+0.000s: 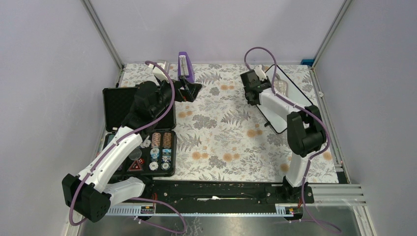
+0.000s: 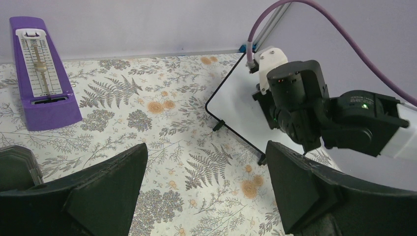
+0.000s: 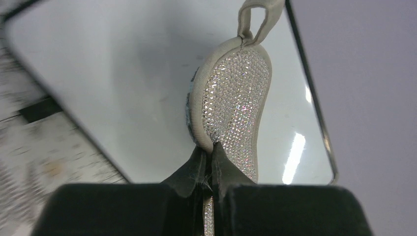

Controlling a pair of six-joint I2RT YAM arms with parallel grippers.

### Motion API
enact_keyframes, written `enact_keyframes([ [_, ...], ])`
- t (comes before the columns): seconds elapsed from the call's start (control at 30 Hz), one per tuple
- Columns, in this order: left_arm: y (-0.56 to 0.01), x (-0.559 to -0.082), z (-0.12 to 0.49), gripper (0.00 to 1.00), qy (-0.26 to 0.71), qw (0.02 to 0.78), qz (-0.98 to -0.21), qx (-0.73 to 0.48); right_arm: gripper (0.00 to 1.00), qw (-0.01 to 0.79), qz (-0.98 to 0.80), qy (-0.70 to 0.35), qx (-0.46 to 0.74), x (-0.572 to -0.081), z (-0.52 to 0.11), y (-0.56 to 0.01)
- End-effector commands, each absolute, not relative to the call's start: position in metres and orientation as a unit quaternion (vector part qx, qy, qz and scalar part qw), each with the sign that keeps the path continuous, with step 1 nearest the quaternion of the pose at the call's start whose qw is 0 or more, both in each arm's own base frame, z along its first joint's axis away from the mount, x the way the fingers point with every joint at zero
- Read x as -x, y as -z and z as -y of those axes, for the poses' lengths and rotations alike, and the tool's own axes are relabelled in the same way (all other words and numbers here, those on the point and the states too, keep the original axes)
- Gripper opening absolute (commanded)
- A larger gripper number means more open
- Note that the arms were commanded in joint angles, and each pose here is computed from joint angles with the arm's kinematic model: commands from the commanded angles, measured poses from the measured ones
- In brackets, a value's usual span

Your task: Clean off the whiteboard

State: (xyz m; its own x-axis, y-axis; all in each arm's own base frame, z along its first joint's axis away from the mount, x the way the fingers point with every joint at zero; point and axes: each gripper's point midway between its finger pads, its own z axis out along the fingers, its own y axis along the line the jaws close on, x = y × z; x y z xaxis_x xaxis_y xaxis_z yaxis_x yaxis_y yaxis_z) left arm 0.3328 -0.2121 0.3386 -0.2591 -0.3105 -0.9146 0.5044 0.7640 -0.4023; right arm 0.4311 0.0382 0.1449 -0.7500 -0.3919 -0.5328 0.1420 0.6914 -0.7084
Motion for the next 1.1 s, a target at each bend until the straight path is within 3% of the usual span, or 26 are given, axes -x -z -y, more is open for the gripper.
enact_keyframes([
  [0.0, -0.369, -0.327, 0.215, 0.99, 0.355, 0.629, -0.688, -0.077, 0.0, 0.298, -0.837, 0.453, 0.075, -0.423, -0.016, -0.116],
  [0.2, -0.366, -0.328, 0.216, 0.99, 0.355, 0.626, -0.69, -0.077, 0.0, 0.258, -0.859, 0.422, 0.135, -0.405, -0.056, -0.044],
  [0.33, -0.366, -0.328, 0.216, 0.99, 0.355, 0.626, -0.69, -0.077, 0.0, 0.252, -0.892, 0.341, 0.154, -0.391, -0.102, -0.012],
  [0.57, -0.364, -0.33, 0.217, 0.99, 0.354, 0.624, -0.692, -0.076, 0.0, 0.311, -0.913, 0.224, 0.137, -0.392, -0.143, -0.055],
  [0.8, -0.367, -0.328, 0.216, 0.99, 0.356, 0.626, -0.689, -0.077, 0.0, 0.386, -0.866, 0.311, 0.068, -0.391, -0.086, -0.143],
  [1.07, -0.368, -0.327, 0.216, 0.99, 0.357, 0.627, -0.688, -0.077, 0.0, 0.363, -0.822, 0.433, -0.066, -0.381, 0.035, -0.186],
])
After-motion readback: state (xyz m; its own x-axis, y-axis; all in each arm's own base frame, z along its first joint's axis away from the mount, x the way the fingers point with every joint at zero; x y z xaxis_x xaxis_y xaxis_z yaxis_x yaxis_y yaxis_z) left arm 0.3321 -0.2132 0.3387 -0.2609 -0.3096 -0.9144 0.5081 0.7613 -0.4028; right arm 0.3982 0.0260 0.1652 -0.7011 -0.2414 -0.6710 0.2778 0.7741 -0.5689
